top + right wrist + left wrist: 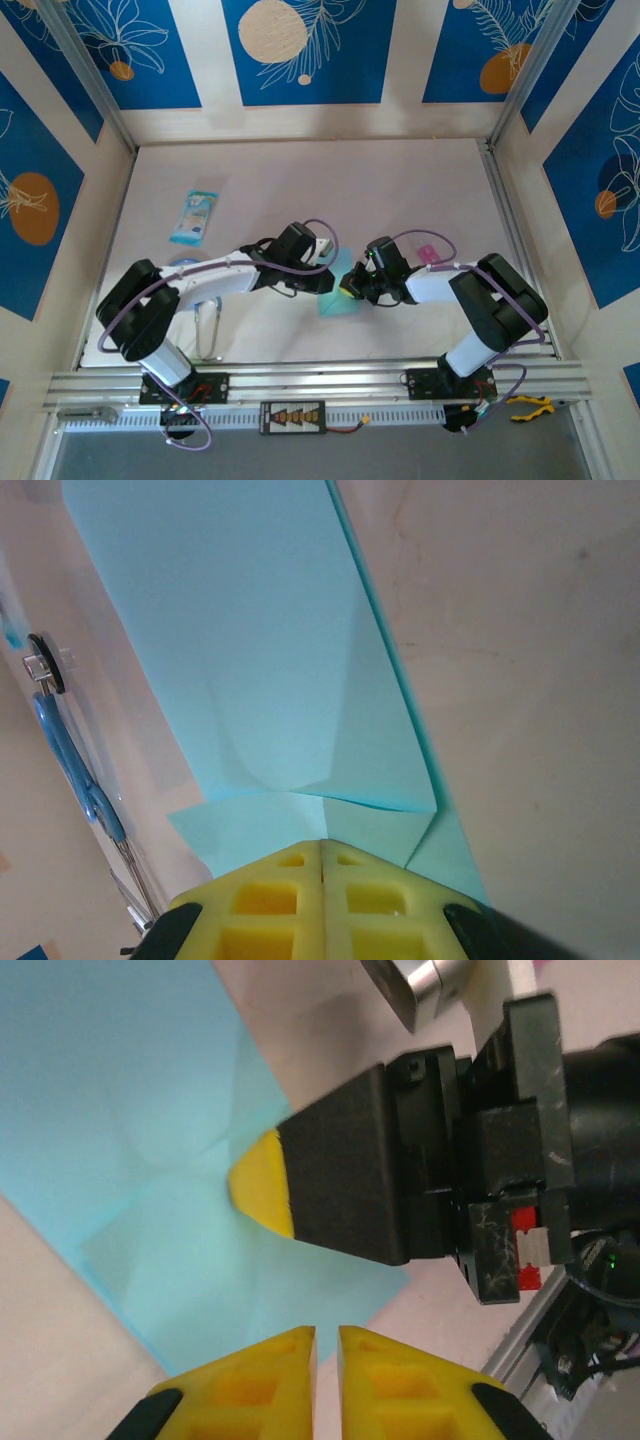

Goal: Fold a paper plane with a square sheet of paper (pick it up from the middle)
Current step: Fold the triangle a second time at the center of the table.

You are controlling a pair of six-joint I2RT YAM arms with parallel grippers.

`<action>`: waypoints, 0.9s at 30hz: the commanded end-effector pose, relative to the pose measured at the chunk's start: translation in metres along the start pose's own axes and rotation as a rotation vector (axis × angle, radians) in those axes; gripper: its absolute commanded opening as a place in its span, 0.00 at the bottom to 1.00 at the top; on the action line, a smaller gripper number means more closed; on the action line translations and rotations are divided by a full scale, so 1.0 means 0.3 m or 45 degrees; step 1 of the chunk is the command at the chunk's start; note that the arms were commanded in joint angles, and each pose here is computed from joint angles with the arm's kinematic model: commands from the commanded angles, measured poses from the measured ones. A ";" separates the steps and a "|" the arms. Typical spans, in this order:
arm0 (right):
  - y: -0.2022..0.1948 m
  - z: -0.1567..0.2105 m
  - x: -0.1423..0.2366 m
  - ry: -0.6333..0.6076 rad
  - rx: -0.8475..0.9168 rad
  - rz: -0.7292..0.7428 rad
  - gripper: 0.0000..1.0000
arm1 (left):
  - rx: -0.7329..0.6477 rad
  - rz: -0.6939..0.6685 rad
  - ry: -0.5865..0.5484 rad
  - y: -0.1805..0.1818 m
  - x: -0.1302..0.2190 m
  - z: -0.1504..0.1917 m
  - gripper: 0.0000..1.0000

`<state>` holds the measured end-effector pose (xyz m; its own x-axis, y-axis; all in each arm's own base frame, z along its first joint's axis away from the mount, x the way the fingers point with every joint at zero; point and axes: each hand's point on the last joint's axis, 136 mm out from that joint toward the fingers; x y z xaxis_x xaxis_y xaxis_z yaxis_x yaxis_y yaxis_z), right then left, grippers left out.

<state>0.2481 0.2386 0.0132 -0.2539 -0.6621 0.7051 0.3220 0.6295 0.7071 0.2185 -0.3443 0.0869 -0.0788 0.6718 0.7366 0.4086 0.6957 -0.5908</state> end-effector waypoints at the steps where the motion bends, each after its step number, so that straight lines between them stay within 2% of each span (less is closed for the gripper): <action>1: -0.154 0.025 0.004 -0.009 -0.099 0.196 0.00 | 0.063 0.059 0.087 -0.008 -0.055 0.056 0.13; 12: -0.149 0.026 0.003 -0.002 -0.098 0.191 0.00 | 0.097 0.068 0.182 0.010 -0.128 0.105 0.11; 17: -0.152 0.026 0.002 -0.003 -0.101 0.197 0.00 | 0.087 0.076 0.200 0.000 -0.140 0.116 0.00; 27: -0.158 0.030 -0.002 0.007 -0.106 0.208 0.00 | 0.103 0.024 0.207 0.032 -0.164 0.120 0.00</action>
<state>0.2480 0.2385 0.0131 -0.2540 -0.6617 0.7054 0.3272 0.6276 0.7065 0.1951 -0.3586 0.0369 0.0694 0.6476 0.7588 0.3364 0.7009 -0.6289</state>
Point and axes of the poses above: each hand's point on the last joint's axis, 136 mm out from that joint toward the fingers, its own x axis back along the fingers, its own y axis along the line the jaws close on, z = x × y
